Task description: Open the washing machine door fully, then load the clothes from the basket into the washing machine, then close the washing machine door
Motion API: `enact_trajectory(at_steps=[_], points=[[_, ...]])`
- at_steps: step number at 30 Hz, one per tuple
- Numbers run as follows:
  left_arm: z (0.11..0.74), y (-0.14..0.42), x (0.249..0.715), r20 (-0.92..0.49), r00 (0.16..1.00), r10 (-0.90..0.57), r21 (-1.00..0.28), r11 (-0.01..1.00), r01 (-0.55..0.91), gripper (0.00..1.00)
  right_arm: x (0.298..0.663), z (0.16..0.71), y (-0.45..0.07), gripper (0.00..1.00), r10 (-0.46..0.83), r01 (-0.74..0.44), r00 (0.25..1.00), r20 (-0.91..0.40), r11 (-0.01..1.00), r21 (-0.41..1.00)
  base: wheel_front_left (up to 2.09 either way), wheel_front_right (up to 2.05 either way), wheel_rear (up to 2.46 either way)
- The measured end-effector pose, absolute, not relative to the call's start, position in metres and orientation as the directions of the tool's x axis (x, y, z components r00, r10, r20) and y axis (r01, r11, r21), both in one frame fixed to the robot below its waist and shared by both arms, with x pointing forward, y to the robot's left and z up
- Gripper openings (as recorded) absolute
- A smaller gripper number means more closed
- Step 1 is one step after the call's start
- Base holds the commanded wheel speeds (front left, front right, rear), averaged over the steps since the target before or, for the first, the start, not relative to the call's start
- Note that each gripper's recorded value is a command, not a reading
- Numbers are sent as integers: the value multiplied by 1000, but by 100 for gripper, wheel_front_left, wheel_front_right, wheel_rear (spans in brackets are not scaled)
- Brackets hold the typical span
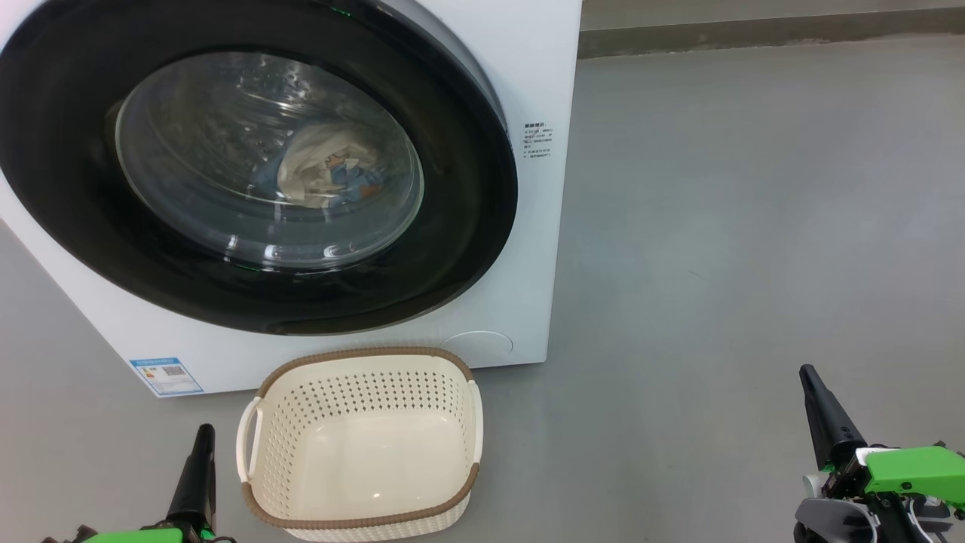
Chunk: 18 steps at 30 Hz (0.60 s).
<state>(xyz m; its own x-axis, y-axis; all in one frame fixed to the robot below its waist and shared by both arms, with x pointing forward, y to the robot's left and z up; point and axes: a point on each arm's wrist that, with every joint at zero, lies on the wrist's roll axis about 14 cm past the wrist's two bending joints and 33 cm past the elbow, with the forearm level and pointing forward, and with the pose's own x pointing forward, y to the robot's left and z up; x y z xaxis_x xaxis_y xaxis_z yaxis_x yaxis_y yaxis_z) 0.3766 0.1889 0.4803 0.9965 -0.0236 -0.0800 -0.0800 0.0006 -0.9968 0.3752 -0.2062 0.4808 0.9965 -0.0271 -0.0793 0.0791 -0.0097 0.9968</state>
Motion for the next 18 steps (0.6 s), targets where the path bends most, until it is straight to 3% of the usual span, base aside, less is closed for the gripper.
enact_trajectory(at_steps=[18], points=[[480, 189, 377, -80, 997, -24, -997, 1, -80, 0, 375, 481, -206, 0, -27, 79, 996, -79, -10, 997, 0, 0, 0]])
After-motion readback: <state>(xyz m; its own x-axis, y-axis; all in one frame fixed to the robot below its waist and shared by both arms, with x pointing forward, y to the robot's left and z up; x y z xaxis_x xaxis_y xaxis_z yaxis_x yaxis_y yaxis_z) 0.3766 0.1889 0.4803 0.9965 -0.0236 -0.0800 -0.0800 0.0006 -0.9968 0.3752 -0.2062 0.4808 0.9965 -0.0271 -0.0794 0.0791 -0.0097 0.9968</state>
